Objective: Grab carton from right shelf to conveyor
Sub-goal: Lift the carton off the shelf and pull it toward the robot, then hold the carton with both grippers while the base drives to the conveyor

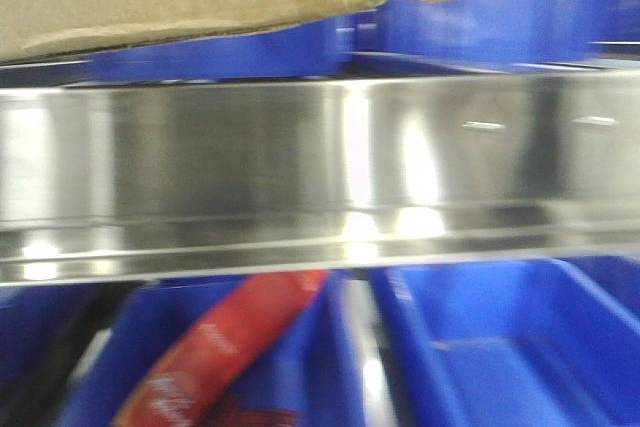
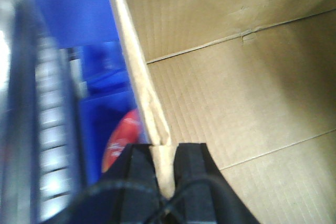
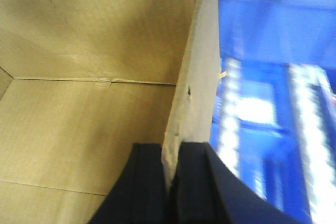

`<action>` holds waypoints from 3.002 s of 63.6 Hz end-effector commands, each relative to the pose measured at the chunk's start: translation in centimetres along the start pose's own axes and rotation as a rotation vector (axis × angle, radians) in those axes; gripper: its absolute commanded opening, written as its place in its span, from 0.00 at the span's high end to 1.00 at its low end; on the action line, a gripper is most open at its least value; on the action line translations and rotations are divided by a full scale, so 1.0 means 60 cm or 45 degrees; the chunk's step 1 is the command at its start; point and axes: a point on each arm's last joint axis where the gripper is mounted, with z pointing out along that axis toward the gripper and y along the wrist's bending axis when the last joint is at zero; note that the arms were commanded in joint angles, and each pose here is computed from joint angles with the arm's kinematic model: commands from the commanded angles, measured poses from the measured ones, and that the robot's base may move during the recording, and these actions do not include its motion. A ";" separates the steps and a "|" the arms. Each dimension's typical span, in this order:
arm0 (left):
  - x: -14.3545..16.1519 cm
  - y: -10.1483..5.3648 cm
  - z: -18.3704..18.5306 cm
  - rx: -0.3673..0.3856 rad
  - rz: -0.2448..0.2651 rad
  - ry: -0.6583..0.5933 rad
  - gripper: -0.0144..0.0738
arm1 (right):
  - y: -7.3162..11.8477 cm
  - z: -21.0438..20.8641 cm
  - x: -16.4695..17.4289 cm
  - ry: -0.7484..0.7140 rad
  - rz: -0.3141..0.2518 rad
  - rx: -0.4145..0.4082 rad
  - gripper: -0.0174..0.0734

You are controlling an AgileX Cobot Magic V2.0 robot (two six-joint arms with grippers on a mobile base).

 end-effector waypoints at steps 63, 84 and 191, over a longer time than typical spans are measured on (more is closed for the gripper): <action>-0.003 -0.015 -0.010 0.111 -0.003 -0.043 0.86 | 0.009 -0.007 -0.014 -0.116 0.011 -0.073 0.89; -0.003 -0.015 -0.010 0.111 -0.003 -0.043 0.86 | 0.009 -0.007 -0.014 -0.116 0.011 -0.073 0.89; -0.003 -0.015 -0.010 0.111 -0.003 -0.043 0.86 | 0.009 -0.007 -0.014 -0.116 0.011 -0.073 0.89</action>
